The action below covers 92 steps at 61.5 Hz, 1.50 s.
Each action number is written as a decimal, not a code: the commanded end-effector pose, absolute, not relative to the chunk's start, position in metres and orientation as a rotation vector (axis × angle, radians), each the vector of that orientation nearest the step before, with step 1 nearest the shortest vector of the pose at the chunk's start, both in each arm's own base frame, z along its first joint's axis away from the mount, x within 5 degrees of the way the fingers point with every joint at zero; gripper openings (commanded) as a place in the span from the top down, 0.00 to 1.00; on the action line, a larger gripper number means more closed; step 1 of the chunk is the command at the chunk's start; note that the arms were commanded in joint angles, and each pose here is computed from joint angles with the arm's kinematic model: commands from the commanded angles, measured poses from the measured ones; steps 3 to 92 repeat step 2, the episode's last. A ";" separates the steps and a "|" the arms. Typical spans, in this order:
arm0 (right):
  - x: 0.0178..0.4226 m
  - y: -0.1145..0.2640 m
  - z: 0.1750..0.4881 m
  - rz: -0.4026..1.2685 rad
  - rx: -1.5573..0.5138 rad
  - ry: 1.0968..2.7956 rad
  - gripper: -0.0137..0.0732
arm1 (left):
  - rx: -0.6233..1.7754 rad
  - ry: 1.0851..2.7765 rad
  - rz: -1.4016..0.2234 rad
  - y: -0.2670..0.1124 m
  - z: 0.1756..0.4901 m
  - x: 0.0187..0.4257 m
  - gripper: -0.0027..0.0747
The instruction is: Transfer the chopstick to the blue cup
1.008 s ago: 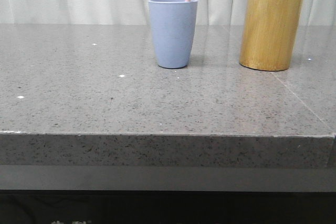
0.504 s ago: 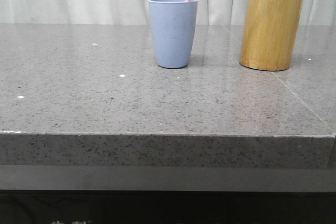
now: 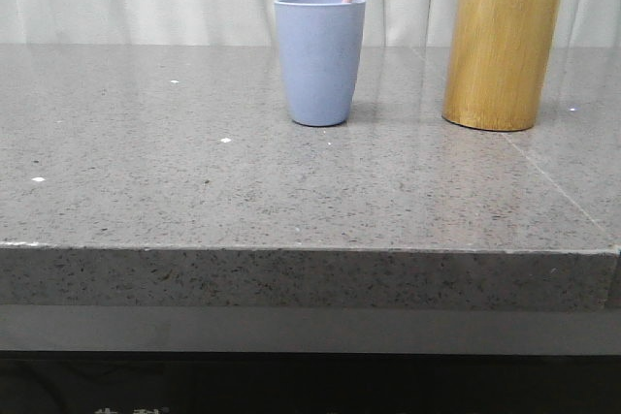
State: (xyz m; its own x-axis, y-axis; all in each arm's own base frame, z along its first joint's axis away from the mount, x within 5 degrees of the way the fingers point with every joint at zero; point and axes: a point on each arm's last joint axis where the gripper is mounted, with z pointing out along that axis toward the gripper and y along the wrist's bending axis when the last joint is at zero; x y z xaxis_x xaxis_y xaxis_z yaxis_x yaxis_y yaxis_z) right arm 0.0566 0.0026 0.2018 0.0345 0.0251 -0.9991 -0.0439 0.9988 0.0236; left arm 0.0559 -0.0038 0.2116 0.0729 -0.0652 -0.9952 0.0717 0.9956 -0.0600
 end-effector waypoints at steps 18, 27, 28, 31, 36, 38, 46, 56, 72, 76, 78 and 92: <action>0.054 0.001 0.212 0.043 -0.003 1.420 0.92 | -0.004 1.414 -0.109 -0.003 0.214 0.054 0.99; 0.054 0.001 0.212 0.043 -0.003 1.420 0.92 | -0.004 1.414 -0.109 -0.003 0.214 0.054 0.99; 0.054 0.001 0.212 0.043 -0.003 1.420 0.92 | -0.004 1.414 -0.109 -0.003 0.214 0.054 0.99; 0.054 0.001 0.212 0.043 -0.003 1.420 0.92 | -0.004 1.414 -0.109 -0.003 0.214 0.054 0.99; 0.054 0.001 0.212 0.043 -0.003 1.420 0.92 | -0.004 1.414 -0.109 -0.003 0.214 0.054 0.99; 0.054 0.001 0.212 0.043 -0.003 1.420 0.92 | -0.004 1.414 -0.109 -0.003 0.214 0.054 0.99; 0.054 0.001 0.212 0.043 -0.003 1.420 0.92 | -0.004 1.414 -0.109 -0.003 0.214 0.054 0.99; 0.054 0.001 0.212 0.043 -0.003 1.420 0.92 | -0.004 1.414 -0.109 -0.003 0.214 0.054 0.99; 0.054 0.001 0.212 0.043 -0.003 1.420 0.92 | -0.004 1.414 -0.109 -0.003 0.214 0.054 0.99; 0.054 0.001 0.212 0.043 -0.003 1.420 0.92 | -0.004 1.414 -0.109 -0.003 0.214 0.054 0.99; 0.054 0.001 0.212 0.043 -0.003 1.420 0.92 | -0.004 1.414 -0.109 -0.003 0.214 0.054 0.99; 0.054 0.001 0.212 0.043 -0.003 1.420 0.92 | -0.004 1.414 -0.109 -0.003 0.214 0.054 0.99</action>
